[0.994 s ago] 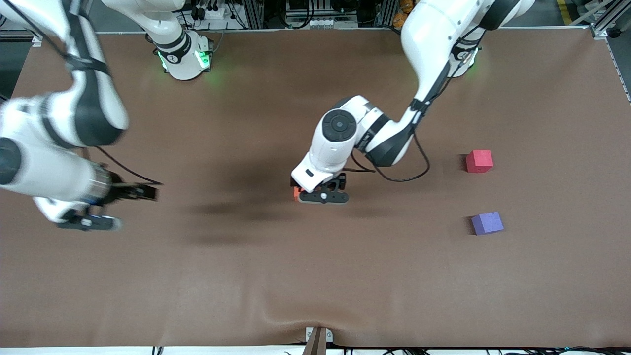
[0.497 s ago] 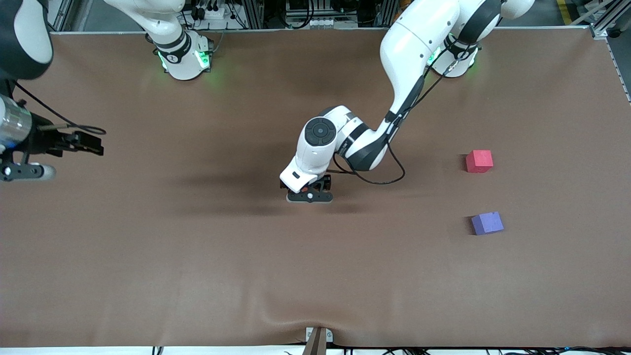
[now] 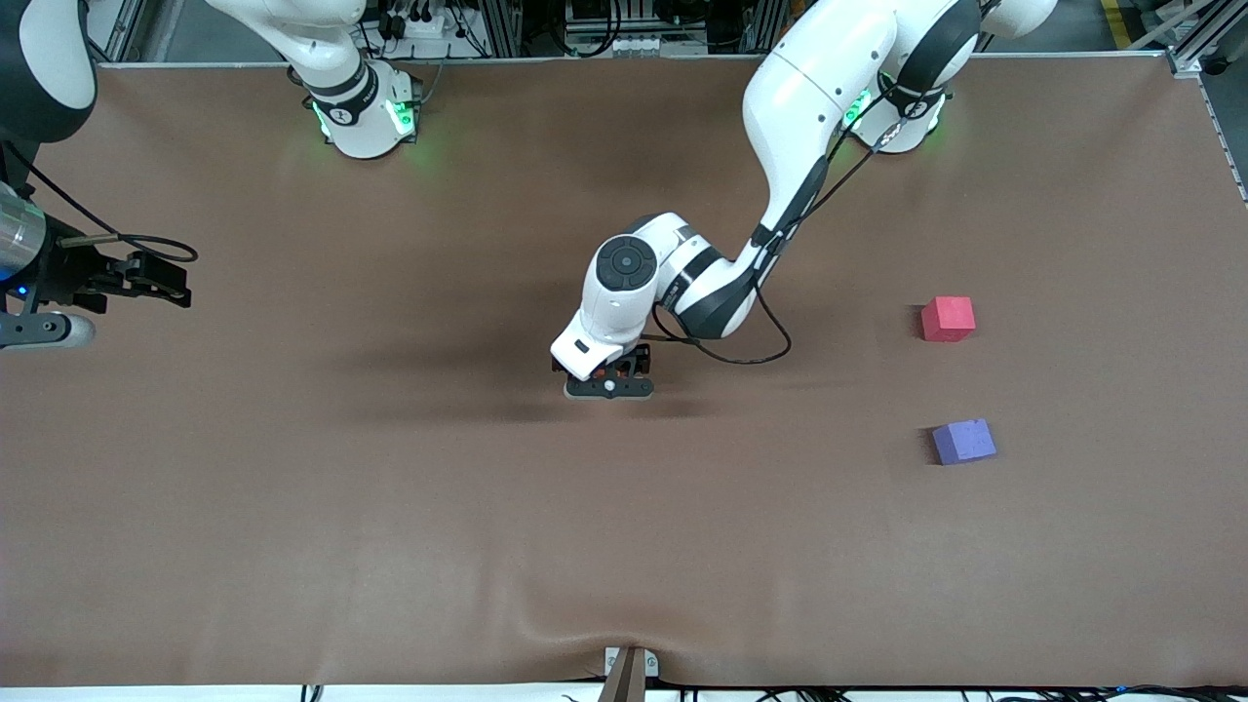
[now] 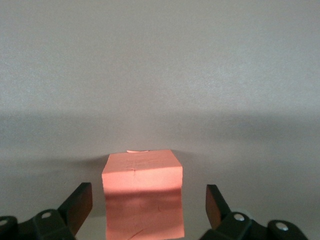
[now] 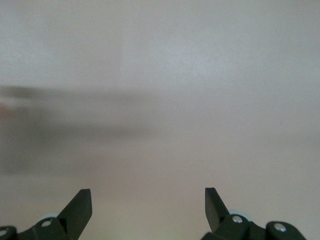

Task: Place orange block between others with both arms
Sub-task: 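Carry the orange cube with the left gripper toward the pink cube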

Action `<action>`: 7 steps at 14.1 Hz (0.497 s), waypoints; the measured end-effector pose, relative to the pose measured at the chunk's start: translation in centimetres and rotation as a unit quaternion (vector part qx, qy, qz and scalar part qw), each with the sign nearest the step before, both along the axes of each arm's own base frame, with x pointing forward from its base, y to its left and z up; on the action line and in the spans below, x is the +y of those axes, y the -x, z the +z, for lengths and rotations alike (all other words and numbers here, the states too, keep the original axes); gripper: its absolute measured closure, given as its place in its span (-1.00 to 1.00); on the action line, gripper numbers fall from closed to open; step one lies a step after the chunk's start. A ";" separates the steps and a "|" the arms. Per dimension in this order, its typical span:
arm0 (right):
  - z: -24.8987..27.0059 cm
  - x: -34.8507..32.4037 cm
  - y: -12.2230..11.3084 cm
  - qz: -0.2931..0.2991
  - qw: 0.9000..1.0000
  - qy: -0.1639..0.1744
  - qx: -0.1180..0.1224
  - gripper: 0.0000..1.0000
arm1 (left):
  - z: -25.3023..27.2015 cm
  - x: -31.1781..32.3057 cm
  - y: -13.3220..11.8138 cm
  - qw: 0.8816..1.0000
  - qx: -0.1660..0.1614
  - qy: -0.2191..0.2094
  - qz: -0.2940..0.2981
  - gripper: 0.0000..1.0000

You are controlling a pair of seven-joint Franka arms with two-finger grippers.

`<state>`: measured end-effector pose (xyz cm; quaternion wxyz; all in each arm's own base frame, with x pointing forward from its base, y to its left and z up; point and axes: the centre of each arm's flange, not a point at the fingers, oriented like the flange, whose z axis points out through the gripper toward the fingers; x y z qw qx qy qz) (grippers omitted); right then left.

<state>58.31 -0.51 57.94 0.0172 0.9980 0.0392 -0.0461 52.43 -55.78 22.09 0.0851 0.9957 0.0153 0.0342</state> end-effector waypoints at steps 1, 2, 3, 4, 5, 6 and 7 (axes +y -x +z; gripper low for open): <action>0.6 0.0 0.4 -0.001 1.000 0.001 -0.002 -1.00 | -0.2 0.0 0.1 1.000 0.001 -0.001 0.000 -1.00; 1.4 -0.2 1.0 -0.003 1.000 0.003 -0.002 -1.00 | -0.4 -0.1 0.2 1.000 0.003 -0.003 -0.001 -1.00; 2.3 -0.5 1.7 -0.007 1.000 0.005 0.000 -1.00 | -0.6 -0.2 0.4 1.000 0.004 -0.004 -0.003 -1.00; 3.1 -0.8 2.4 -0.012 1.000 0.007 0.000 -1.00 | -0.9 -0.3 0.5 1.000 0.005 -0.005 -0.004 -1.00; 3.9 -1.1 3.0 -0.015 1.000 0.006 -0.002 -1.00 | -1.1 -0.4 0.7 1.000 0.006 -0.006 -0.005 -0.99; 4.5 -1.2 3.4 -0.018 1.000 0.002 -0.005 -1.00 | -1.4 -0.4 0.8 1.000 0.007 -0.007 -0.005 -0.95; 4.8 -1.4 3.6 -0.020 1.000 -0.001 -0.008 -1.00 | -1.6 -0.3 0.8 1.000 0.009 -0.008 -0.005 -0.90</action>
